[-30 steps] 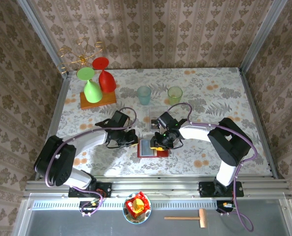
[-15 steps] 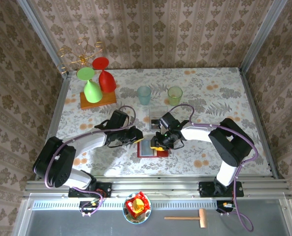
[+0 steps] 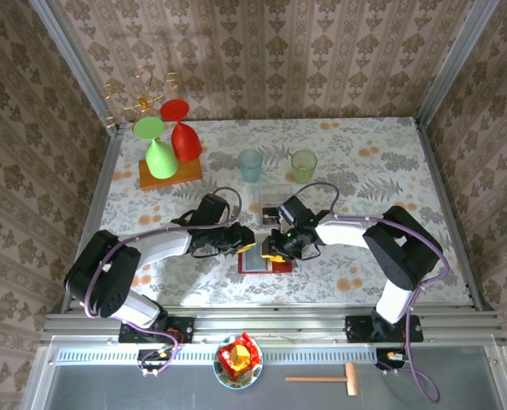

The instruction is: Take the credit cards out of the card holder

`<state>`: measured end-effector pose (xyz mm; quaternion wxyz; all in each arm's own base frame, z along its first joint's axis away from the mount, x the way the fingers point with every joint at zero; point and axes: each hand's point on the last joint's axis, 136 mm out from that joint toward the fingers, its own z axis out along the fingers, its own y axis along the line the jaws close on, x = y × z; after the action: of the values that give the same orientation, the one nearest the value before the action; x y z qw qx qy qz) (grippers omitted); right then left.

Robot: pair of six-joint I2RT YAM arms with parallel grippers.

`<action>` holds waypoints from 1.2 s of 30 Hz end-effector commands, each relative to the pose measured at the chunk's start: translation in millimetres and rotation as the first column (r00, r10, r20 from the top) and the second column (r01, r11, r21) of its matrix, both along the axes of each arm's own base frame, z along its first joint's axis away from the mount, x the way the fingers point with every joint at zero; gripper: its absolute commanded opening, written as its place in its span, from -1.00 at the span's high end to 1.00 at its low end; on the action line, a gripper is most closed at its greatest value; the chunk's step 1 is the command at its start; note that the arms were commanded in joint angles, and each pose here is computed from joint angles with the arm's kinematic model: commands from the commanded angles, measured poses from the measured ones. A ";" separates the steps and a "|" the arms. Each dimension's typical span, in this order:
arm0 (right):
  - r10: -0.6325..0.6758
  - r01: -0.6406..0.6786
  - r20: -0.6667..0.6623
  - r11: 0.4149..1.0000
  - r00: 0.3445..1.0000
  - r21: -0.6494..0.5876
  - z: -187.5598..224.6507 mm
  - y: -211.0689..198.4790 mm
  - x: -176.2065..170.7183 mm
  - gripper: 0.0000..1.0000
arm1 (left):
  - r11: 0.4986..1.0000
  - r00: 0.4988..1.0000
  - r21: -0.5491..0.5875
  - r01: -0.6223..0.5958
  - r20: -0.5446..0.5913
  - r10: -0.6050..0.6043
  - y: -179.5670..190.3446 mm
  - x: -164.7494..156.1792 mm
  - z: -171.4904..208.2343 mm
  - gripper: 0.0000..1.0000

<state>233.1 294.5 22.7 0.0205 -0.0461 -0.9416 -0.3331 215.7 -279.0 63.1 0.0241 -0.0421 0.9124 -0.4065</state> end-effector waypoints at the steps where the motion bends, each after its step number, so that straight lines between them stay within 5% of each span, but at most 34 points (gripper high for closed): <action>1: -0.018 0.018 -0.019 1.000 1.000 -0.025 -6.6 -8.2 -5.7 0.37 | 0.998 1.000 0.065 -0.003 -0.030 0.004 7.9 -6.5 -9.1 0.48; 18: -0.024 0.020 0.050 0.997 0.998 0.075 33.5 7.5 6.5 0.47 | 0.990 0.999 0.137 -0.025 -0.033 0.030 22.9 -9.8 -18.1 0.37; 36: -0.002 0.003 -0.019 0.999 1.000 0.053 8.8 17.6 -0.3 0.47 | 0.988 0.996 0.148 -0.033 -0.075 0.045 27.0 -15.1 -35.3 0.30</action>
<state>233.7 311.1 35.9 0.0223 -0.0444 -0.9300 -0.3643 201.2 -254.5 32.8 0.0028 -0.0688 0.9380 -0.3397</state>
